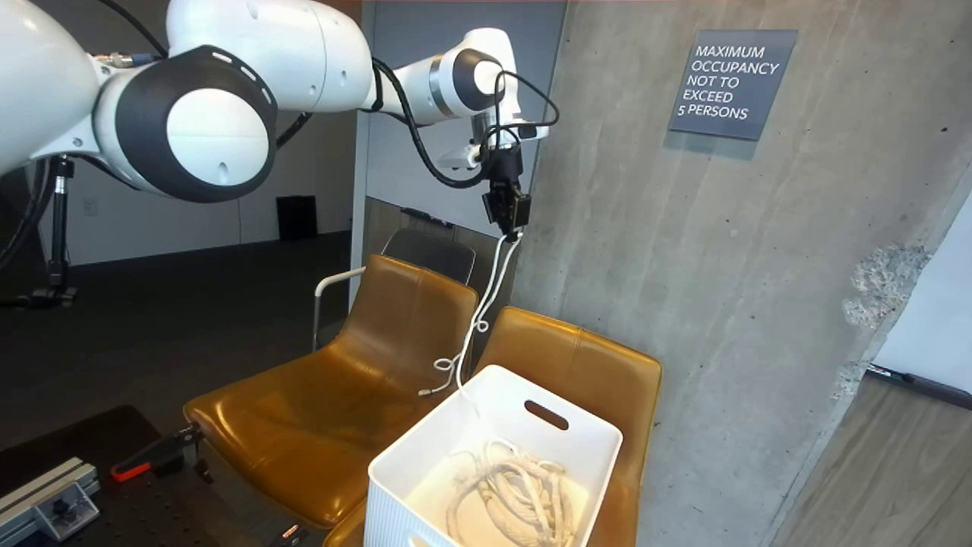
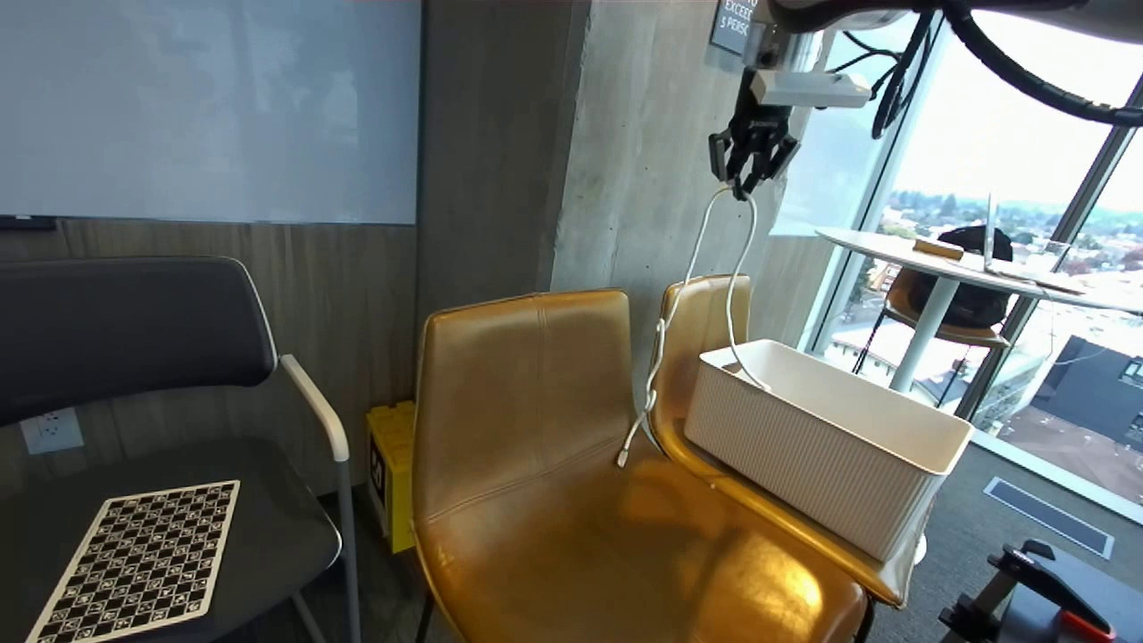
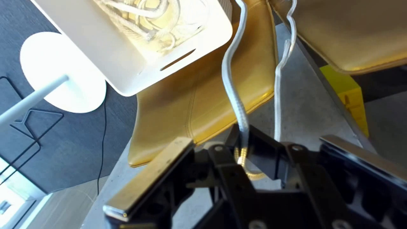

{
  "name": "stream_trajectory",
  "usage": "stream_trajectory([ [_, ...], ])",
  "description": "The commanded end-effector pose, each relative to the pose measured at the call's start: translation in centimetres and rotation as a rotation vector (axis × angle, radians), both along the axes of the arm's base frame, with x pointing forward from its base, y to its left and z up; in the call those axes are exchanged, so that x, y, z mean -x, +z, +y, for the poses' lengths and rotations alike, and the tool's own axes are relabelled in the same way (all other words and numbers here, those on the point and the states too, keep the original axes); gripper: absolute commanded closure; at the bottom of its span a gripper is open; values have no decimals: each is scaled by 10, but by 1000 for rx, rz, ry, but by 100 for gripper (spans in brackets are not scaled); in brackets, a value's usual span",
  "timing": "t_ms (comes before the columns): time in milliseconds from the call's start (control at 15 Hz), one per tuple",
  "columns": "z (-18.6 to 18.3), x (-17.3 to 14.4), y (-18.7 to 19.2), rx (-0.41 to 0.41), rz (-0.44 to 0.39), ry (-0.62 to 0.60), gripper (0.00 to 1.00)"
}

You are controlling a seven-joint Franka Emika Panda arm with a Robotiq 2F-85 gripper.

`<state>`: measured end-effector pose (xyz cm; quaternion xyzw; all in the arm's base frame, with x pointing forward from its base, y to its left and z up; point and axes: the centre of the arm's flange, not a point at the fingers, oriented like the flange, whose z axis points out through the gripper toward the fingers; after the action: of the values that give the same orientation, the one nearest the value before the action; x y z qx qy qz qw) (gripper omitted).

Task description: Shift the pieces of rope, one after the other, to the laundry basket

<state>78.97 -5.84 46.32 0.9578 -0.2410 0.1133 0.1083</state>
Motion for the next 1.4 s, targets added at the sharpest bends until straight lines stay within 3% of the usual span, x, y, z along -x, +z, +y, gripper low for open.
stream_trajectory([
  [0, -70, 9, 76, -88, -72, -109, 97],
  [267, -152, 43, 156, -123, -158, -193, 97],
  [400, -170, 68, 190, -128, -201, -212, 97],
  [800, -160, 134, 219, -148, -251, -198, 97],
  [1333, -155, 145, 227, -175, -284, -183, 97],
])
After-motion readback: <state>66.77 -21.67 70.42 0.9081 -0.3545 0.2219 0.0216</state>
